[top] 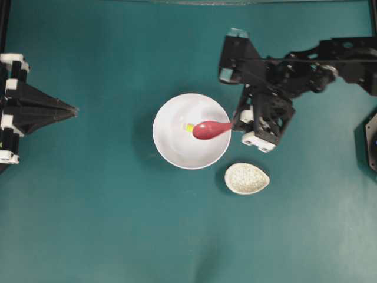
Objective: Scoop the yellow hexagonal prism block from the bowl with a spoon using the right arm.
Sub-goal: 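Lift the red spoon with the right gripper and carry it into the bowl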
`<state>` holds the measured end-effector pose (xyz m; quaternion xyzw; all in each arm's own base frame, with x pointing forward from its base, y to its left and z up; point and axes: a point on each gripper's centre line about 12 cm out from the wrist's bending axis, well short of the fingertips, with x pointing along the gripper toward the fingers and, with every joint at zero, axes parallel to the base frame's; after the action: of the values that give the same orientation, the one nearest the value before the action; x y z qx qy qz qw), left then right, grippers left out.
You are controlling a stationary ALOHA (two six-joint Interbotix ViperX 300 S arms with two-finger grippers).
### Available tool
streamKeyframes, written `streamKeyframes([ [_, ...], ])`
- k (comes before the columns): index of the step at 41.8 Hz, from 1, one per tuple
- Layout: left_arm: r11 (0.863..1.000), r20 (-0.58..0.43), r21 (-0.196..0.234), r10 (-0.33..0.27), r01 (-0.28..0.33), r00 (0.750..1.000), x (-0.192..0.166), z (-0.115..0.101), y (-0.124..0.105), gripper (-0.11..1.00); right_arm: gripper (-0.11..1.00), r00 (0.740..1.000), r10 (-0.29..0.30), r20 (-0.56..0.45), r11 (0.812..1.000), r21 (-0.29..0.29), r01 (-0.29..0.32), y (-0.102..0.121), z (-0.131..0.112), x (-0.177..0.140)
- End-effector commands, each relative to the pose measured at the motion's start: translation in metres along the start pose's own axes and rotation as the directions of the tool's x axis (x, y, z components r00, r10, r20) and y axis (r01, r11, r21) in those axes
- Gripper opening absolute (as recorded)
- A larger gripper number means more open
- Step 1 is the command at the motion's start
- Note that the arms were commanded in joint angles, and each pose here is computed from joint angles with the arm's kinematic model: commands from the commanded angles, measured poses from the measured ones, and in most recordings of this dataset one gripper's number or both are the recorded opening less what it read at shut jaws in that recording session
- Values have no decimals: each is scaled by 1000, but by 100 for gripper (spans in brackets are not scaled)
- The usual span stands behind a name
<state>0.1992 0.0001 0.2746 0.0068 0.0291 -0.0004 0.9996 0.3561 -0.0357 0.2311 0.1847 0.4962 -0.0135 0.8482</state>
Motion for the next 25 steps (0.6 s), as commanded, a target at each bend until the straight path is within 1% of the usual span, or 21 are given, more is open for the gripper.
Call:
streamKeyframes([
  [1,1000,12,1,1,-1,1000,2,5,0,0,24,1000,-8,13,1000,-2,8,3,13,-7],
  [10,1000,9,3,1,-1,1000,2,4,0,0,24,998,-63,-33,997,49,64,-5,15,2],
  [14,1000,9,1,1,-1,1000,2,4,0,0,24,997,-65,-39,996,62,67,-6,14,4],
  [25,1000,9,1,1,-1,1000,2,4,0,0,24,996,-63,-60,996,56,66,-3,12,14],
])
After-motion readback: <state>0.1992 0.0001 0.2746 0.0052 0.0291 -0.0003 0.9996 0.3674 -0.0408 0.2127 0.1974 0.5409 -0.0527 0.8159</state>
